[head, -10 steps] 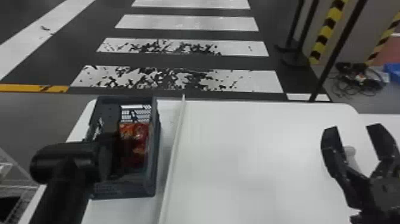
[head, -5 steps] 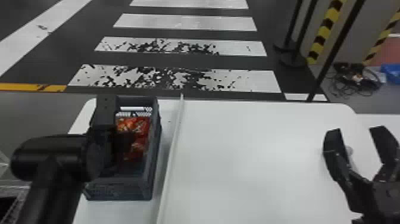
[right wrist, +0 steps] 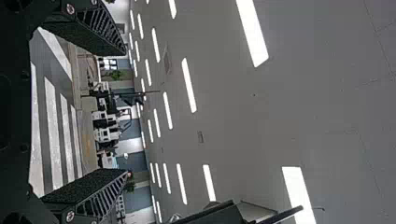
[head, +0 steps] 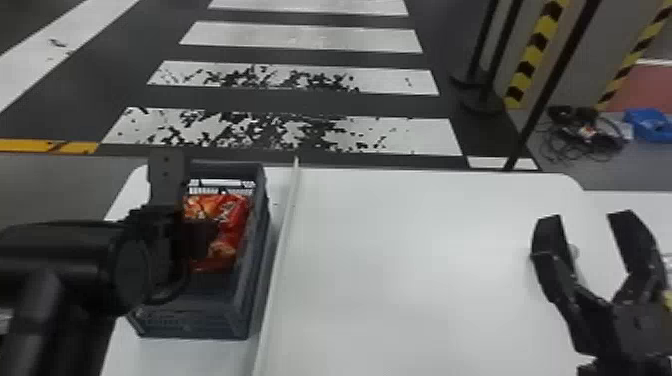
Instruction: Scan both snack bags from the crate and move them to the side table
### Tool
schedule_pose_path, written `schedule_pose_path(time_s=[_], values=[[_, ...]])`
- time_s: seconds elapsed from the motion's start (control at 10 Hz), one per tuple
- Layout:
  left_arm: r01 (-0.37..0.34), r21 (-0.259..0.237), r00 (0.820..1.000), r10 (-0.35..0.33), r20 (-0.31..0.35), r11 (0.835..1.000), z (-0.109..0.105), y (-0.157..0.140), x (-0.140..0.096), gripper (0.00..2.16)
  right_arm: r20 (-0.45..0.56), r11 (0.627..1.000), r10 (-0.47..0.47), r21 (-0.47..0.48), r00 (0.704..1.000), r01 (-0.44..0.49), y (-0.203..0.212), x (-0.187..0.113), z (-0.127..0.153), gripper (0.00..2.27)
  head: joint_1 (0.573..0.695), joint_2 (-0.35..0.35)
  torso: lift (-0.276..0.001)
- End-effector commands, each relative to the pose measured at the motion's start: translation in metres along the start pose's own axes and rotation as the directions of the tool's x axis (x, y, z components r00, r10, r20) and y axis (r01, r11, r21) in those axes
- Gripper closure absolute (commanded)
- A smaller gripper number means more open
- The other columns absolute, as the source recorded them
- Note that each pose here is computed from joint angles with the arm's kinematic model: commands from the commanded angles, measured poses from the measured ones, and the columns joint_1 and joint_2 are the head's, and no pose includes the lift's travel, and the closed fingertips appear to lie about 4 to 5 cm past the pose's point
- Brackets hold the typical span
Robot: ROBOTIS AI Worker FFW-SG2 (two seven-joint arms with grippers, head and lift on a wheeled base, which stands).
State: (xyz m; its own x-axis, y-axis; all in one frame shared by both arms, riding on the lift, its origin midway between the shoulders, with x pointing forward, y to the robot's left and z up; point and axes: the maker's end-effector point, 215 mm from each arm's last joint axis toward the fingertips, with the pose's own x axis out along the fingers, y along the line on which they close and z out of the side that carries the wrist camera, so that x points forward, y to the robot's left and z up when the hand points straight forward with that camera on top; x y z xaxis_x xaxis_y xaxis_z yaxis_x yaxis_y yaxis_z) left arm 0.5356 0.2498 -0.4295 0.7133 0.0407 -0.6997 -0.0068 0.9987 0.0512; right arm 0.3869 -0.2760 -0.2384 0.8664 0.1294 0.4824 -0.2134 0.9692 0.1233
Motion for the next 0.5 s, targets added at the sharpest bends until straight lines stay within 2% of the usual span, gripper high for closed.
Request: schedule_pose_path(time_s=[0.0, 0.4], values=[[-0.013, 0.013, 1.000, 0.012, 0.014, 1.000, 0.004, 0.002, -0.010, 1.97, 0.000, 1.000, -0.002, 0.002, 1.000, 0.002, 0.000, 0.000, 0.000, 0.10, 0.695, -0.032, -0.095], [-0.019, 0.015, 0.997, 0.018, 0.072, 1.000, 0.023, 0.002, -0.025, 1.97, 0.001, 1.000, -0.002, 0.004, 1.000, 0.002, 0.000, 0.000, 0.000, 0.10, 0.695, -0.029, -0.095]])
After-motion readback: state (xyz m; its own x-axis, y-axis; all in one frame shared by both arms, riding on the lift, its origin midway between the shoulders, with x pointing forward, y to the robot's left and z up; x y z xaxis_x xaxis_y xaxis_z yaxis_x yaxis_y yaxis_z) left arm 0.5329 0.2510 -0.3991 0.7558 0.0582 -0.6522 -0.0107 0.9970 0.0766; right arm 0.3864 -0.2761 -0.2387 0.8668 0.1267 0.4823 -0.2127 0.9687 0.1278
